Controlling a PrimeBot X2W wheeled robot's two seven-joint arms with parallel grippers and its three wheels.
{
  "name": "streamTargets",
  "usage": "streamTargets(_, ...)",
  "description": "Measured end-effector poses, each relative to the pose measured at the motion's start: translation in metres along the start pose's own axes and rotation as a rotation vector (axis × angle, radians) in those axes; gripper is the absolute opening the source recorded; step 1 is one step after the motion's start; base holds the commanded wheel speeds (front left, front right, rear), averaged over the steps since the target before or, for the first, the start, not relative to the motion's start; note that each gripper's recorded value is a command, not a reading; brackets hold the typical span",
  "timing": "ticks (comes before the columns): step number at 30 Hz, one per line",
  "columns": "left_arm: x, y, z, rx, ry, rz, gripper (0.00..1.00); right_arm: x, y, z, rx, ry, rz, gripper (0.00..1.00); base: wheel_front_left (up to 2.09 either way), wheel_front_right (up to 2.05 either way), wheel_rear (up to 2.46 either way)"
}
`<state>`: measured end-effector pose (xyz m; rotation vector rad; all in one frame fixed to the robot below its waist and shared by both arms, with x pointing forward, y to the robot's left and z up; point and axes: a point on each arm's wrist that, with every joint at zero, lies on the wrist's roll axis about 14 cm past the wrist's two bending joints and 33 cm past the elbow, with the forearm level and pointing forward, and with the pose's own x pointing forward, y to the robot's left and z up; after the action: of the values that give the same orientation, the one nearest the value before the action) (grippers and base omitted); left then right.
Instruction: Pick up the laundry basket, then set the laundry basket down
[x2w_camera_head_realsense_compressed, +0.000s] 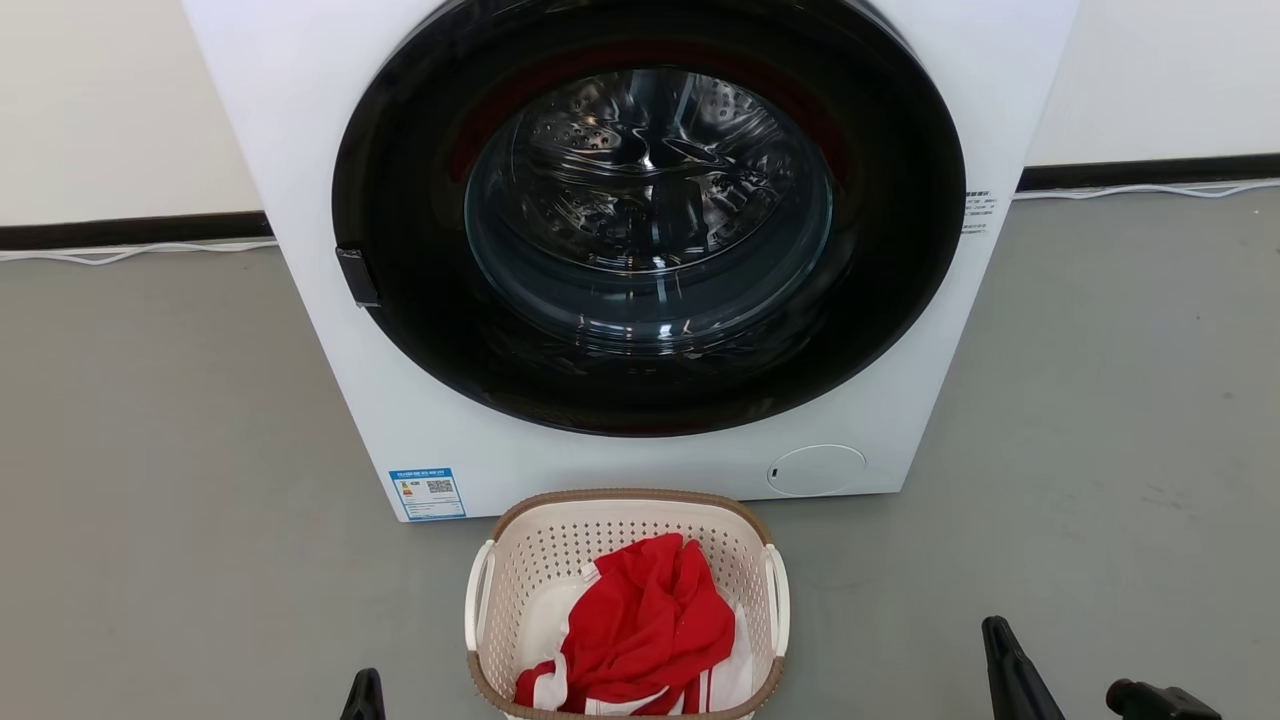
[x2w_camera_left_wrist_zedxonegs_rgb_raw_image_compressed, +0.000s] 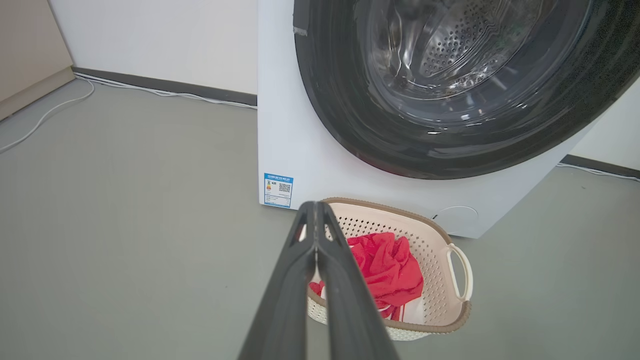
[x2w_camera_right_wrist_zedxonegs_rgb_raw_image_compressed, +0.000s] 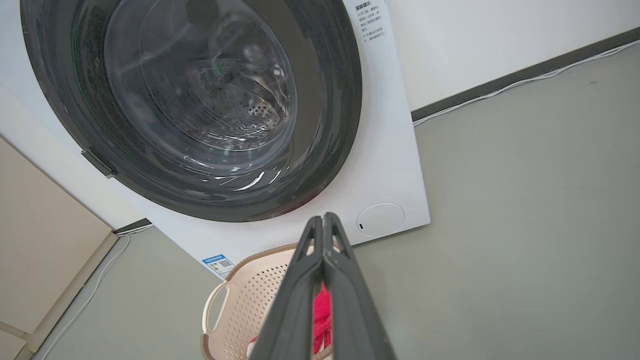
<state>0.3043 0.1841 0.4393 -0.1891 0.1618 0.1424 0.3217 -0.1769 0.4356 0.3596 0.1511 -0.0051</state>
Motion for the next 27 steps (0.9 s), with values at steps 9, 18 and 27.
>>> streamTargets(9,0.004,0.001,-0.003,-0.103,0.030,0.003,0.00,0.001,-0.004,-0.001,0.094,0.013,-0.024,0.00,0.00,0.00,0.00)
streamTargets(18,0.008,0.003,-0.005,-0.212,0.054,0.013,0.00,0.004,-0.007,0.001,0.190,0.009,-0.042,0.00,0.00,0.00,0.00)
streamTargets(27,0.014,0.004,-0.004,-0.323,0.072,0.016,0.00,0.007,-0.011,0.006,0.286,0.000,-0.060,0.00,0.00,0.00,0.00)
